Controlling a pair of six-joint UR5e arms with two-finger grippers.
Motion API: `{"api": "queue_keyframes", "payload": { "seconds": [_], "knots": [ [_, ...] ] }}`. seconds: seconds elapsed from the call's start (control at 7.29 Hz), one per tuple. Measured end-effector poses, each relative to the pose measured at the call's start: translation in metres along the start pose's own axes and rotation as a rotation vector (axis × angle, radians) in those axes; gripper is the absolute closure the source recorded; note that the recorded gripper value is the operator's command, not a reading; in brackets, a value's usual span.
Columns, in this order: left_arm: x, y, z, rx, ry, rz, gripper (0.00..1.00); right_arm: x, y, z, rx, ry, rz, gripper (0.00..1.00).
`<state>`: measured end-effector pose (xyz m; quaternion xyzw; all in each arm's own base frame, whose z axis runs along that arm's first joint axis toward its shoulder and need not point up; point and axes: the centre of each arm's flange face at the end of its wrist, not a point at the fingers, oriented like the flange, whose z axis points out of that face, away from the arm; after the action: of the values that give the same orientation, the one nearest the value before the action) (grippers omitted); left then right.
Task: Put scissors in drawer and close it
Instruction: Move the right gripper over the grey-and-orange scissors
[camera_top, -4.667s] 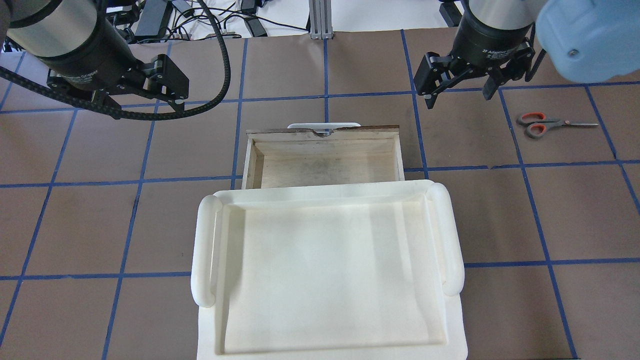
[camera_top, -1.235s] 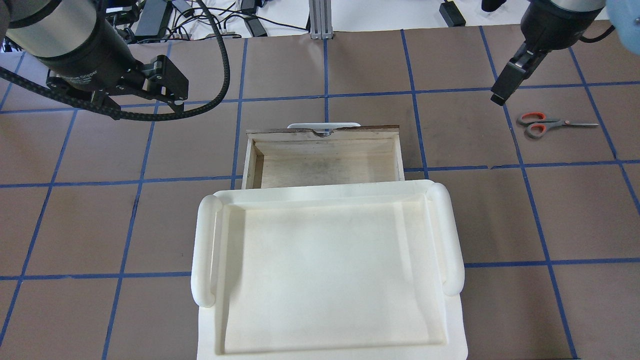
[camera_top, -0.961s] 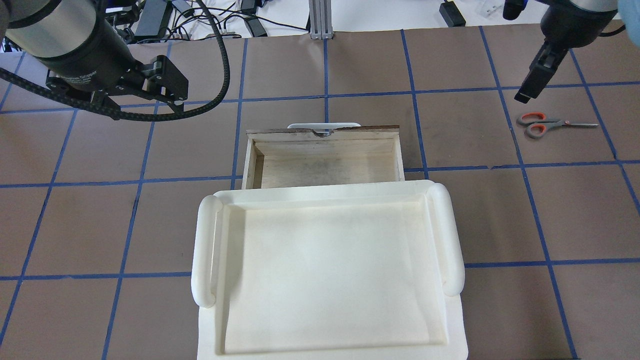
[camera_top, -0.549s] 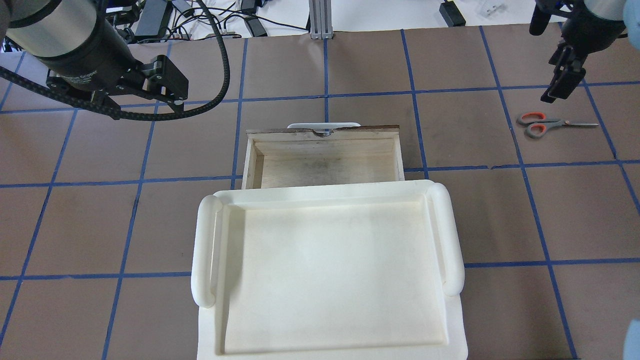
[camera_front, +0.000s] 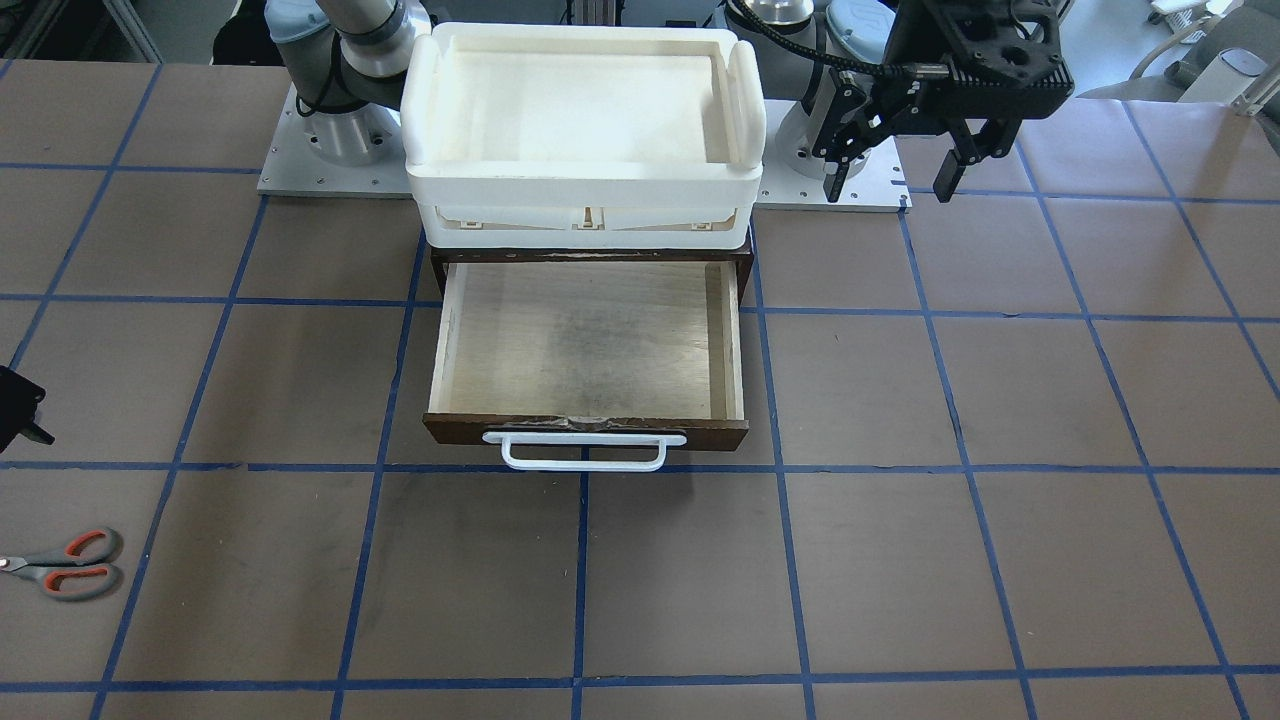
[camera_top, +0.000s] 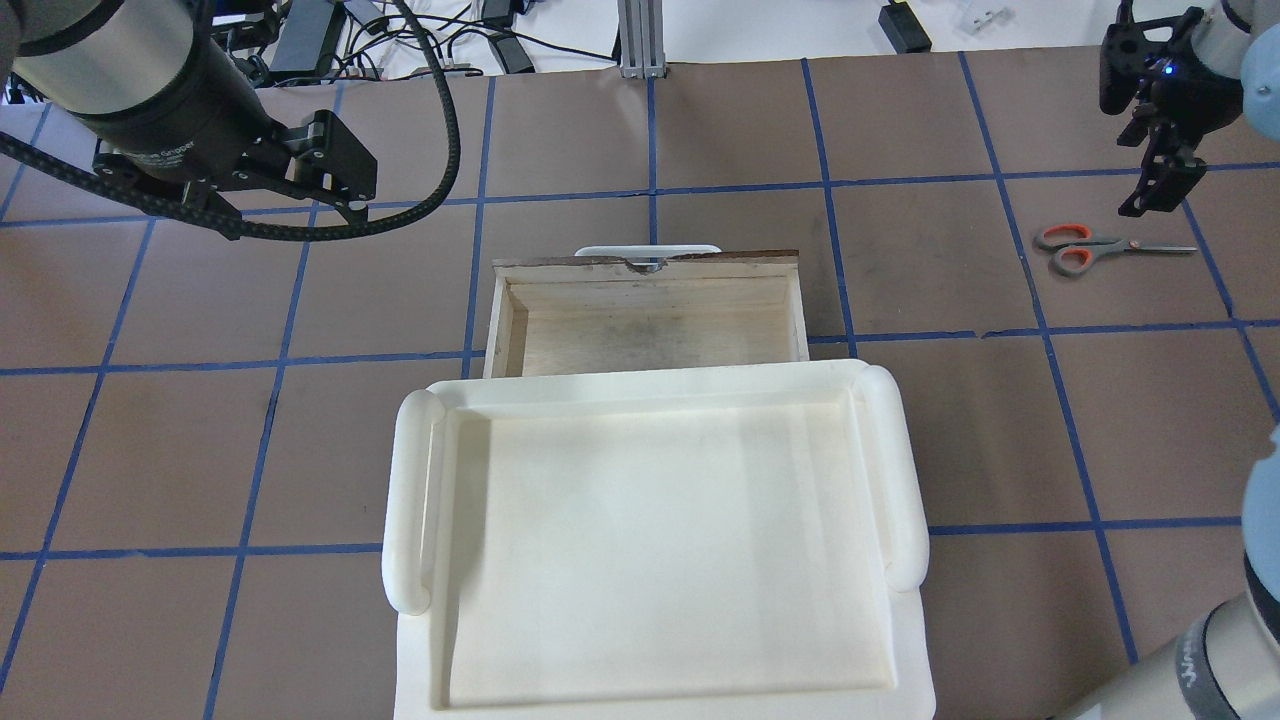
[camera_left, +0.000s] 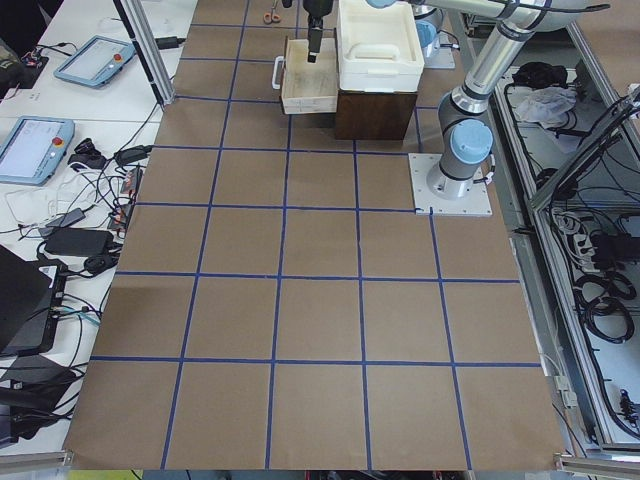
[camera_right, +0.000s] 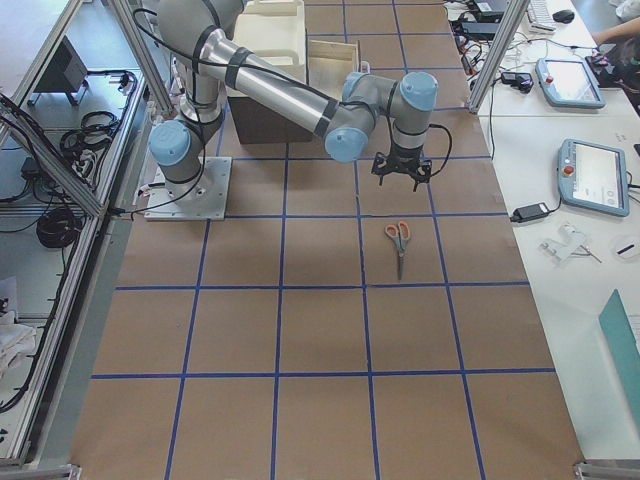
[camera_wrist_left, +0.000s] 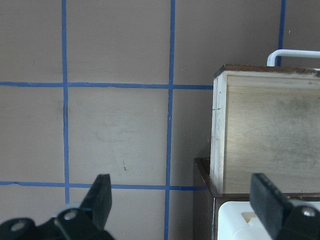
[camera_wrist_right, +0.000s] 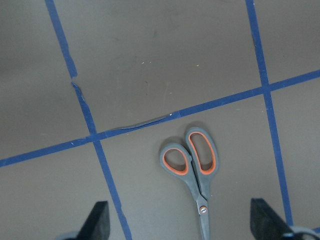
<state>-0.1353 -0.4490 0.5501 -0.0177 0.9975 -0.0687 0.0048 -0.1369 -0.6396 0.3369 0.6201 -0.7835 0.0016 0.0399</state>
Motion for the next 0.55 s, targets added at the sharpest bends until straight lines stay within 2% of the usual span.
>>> {"api": "queue_keyframes", "payload": {
  "seconds": [0.55],
  "knots": [
    [0.000, 0.000, 0.000, 0.001, 0.000, 0.000, 0.00, 0.023, 0.043, 0.078, 0.015, -0.029, -0.082, 0.02]
  ]
}}
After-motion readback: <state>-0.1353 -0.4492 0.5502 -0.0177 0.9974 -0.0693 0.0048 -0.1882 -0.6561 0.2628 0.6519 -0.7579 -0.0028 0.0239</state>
